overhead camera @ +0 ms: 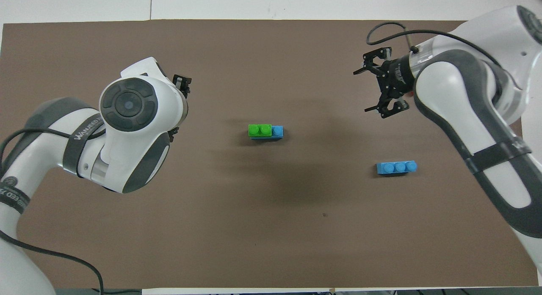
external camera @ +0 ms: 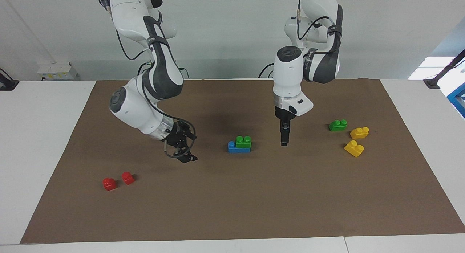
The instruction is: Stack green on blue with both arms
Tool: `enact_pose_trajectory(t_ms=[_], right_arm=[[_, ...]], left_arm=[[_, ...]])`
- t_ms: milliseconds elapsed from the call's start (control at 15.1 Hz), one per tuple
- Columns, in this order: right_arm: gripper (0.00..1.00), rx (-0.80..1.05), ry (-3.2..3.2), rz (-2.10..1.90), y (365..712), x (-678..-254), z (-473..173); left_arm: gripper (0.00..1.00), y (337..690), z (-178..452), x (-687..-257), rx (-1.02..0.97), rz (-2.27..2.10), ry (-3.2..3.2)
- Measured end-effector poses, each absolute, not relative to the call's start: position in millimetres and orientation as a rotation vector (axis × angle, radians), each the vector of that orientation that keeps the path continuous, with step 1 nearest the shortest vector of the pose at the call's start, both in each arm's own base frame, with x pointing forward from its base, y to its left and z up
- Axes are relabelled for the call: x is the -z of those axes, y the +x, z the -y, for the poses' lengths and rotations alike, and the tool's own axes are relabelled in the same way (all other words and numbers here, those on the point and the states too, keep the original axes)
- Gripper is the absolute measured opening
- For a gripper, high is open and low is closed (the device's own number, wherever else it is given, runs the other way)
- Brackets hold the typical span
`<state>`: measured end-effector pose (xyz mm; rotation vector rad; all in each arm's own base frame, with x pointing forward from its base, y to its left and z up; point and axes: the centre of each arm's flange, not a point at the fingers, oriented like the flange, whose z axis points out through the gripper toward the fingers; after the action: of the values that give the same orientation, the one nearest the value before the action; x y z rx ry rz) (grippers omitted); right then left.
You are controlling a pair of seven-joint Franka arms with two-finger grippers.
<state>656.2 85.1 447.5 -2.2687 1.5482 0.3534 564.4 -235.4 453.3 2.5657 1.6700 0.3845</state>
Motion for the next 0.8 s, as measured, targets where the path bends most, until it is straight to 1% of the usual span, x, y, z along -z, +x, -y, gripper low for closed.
enact_pose_trajectory(t_ms=[266, 399, 598, 797], right_arm=[[1.0, -0.078, -2.635, -1.057, 644, -505, -3], [1.0, 0.039, -2.84, -0.801, 634, -527, 13], [1.0, 0.11, -3.004, -0.523, 614, -565, 15], [1.0, 0.1, -3.064, -0.363, 591, -594, 17]], left_arm=[[1.0, 581, 166, -473, -0.314, -1.369, 2.78], [1.0, 584, 125, -489, -0.261, -1.16, 2.881], [1.0, 577, 59, -519, -0.179, -0.844, 2.984], [1.0, 566, 17, -553, -0.119, -0.589, 3.06]])
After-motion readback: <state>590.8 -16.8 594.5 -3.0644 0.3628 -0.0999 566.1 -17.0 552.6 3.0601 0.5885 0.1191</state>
